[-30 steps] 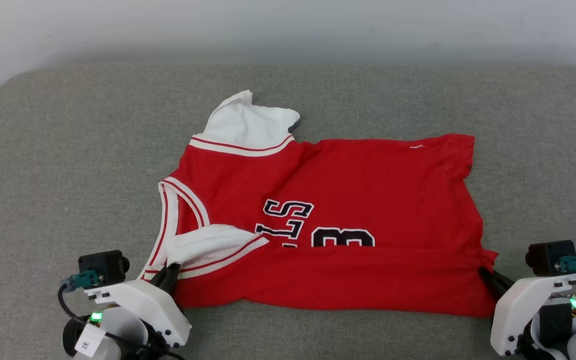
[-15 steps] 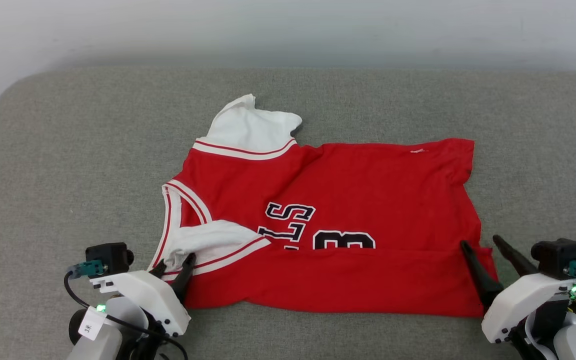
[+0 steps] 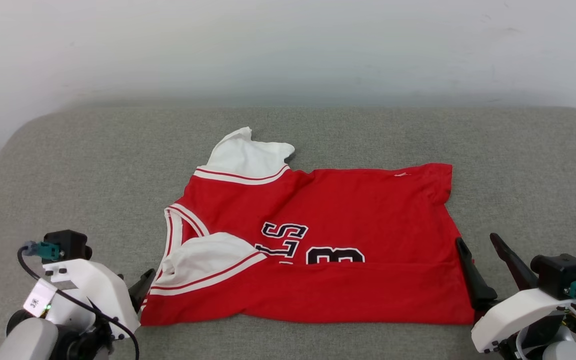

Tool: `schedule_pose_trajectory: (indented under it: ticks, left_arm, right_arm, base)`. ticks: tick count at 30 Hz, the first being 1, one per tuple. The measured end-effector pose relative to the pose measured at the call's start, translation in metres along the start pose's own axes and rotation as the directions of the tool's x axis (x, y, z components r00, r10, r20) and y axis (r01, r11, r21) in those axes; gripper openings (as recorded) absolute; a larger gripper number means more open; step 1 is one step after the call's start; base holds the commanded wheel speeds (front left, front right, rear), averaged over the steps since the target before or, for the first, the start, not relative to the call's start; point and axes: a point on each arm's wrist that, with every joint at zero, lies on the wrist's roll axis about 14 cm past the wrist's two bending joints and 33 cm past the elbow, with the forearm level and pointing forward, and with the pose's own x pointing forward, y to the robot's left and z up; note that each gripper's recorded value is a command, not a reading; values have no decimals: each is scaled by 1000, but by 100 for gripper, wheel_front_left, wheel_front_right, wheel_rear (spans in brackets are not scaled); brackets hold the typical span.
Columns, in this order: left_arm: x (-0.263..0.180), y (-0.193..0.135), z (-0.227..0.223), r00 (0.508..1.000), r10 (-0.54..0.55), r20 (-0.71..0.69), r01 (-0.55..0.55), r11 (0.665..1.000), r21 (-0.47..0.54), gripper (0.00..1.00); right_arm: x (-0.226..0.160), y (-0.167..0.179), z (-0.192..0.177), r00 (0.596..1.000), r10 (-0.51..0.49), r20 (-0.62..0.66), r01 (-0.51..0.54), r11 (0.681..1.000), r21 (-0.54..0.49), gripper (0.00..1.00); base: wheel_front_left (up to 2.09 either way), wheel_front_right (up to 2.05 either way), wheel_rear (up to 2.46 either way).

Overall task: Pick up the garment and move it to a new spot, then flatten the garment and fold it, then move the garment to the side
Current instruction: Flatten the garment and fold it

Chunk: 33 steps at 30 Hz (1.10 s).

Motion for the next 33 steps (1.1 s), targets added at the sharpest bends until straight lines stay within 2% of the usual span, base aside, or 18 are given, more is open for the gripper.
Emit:
schedule_pose_trajectory:
  ticks: [4, 9, 16, 23, 24, 25, 26, 27, 33]
  left_arm:
    - [-6, 5, -16, 983, -4, -185, 3, 1000, -3, 100]
    - [-5, 11, -36, 938, 8, -347, -32, 998, -63, 100]
    - [15, 15, -60, 892, 26, -451, -74, 993, -90, 100]
    - [29, 9, -81, 846, 8, -534, -60, 995, -81, 100]
    - [29, 7, -84, 842, 0, -540, -55, 995, -85, 88]
    - [30, 7, -85, 842, -3, -540, -52, 995, -86, 44]
    - [30, 6, -85, 845, -3, -535, -40, 997, -69, 27]
    - [31, 6, -85, 852, -3, -524, -32, 998, -57, 0]
    - [32, -5, -84, 886, -37, -463, 13, 998, -54, 0]
  right_arm:
    - [-4, -2, -1, 1000, -18, -8, 18, 1000, 13, 100]
    - [-4, -6, -4, 999, -35, -24, 35, 999, 23, 100]
    - [0, -18, -20, 995, -73, -72, 76, 996, 39, 100]
    - [5, -30, -29, 989, -102, -106, 107, 993, 42, 100]
    - [5, -33, -30, 987, -110, -114, 116, 992, 46, 100]
    - [4, -36, -31, 986, -117, -121, 123, 991, 49, 100]
    - [3, -38, -32, 984, -121, -129, 128, 991, 49, 100]
    - [2, -41, -33, 982, -126, -140, 134, 990, 50, 100]
    - [-5, -52, -37, 968, -136, -211, 154, 986, 67, 100]
  base:
    - [0, 0, 0]
    - [0, 0, 0]
    - [0, 0, 0]
    - [0, 0, 0]
    - [0, 0, 0]
    - [0, 0, 0]
    - [0, 0, 0]
    - [0, 0, 0]
    - [0, 0, 0]
